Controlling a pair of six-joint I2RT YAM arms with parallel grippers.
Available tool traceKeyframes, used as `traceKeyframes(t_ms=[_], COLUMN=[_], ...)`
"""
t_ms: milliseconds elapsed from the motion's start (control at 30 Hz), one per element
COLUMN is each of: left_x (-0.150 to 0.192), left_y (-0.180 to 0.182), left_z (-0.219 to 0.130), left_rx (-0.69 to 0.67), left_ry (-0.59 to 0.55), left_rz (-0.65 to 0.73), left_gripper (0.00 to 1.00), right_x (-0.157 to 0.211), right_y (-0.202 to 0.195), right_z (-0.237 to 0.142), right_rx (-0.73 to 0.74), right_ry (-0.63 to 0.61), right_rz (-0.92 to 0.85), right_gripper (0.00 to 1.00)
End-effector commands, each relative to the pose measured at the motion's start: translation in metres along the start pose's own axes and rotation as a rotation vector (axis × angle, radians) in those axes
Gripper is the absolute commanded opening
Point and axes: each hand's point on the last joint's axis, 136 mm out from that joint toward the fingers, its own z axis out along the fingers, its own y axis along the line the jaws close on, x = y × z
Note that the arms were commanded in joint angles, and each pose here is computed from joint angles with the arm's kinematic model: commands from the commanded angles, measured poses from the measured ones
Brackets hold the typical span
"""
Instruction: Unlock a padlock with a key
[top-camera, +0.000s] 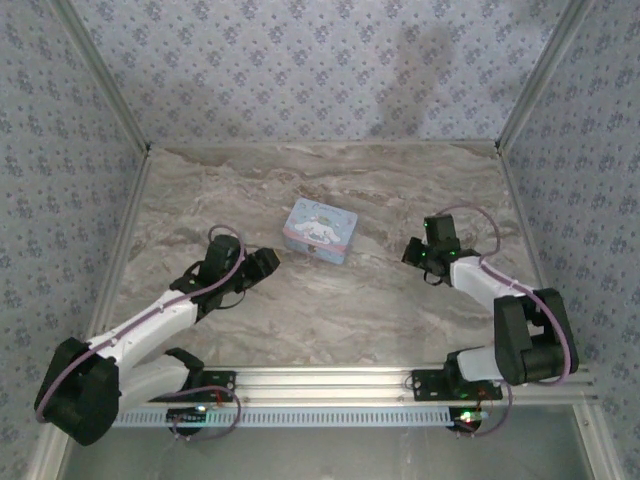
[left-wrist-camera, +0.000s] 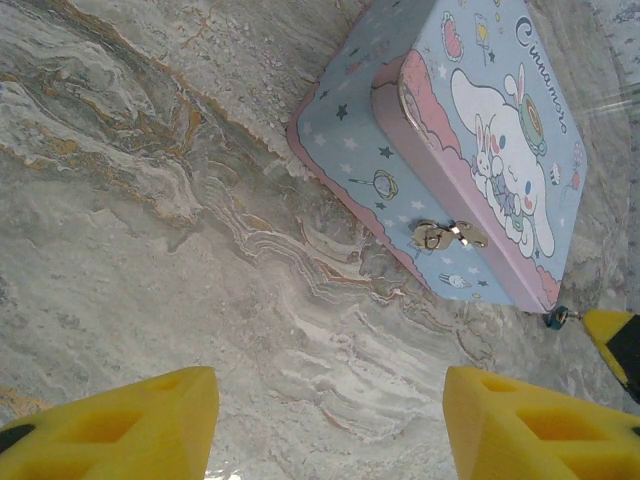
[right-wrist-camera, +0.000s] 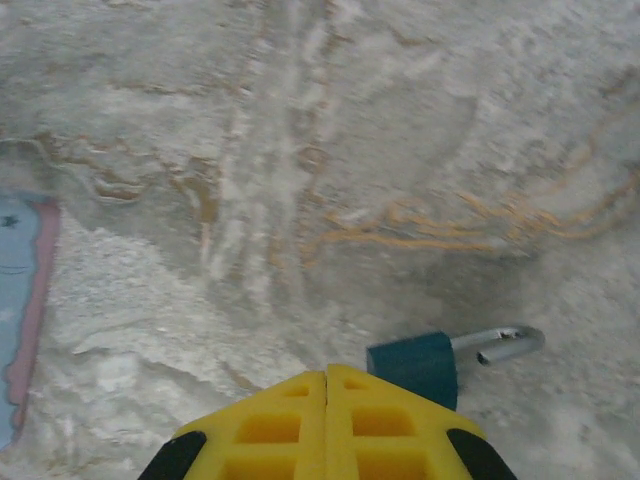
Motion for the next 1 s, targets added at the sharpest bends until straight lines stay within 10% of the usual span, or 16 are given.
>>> traceKeyframes(t_ms=[0, 233, 533, 567, 600, 967], left_x=[-0.005, -0.005, -0.008, -0.009, -0.011, -0.086], left_y=[-0.002, -0.002, -0.003, -0.003, -0.003, -0.003], left_z=[0.0, 0.0, -0.003, -0.004, -0.005, -0.045], left_rx=[0.004, 0.006, -0.001, -0.009, -0.019, -0.296], left_ry=[-0.018, -0.016, -0.027, -0.029, -0.034, -0.245], left_rz=[-0.009, -0.009, 0.021, 0.031, 0.046, 0.357], left_gripper=[0.62, 0.62, 0.64, 0.78, 0.98, 0.98], right_x=[0.005, -0.002, -0.019, -0.021, -0.024, -0.077], right_y=[-0.012, 0.003, 0.033, 0.033, 0.034, 0.006], right_z=[-0.001, -0.008, -0.045, -0.049, -0.053, -0.1], right_rx=[0.028, -0.007, 0.005, 0.013, 0.021, 0.293], right_ry=[0.006, 0.015, -0.038, -0.047, -0.061, -0.311], right_rz=[0.05, 0.014, -0.112, -0.119, -0.129, -0.195], right_gripper=[0.0, 0.36, 0.49, 0.54, 0.99, 1.0])
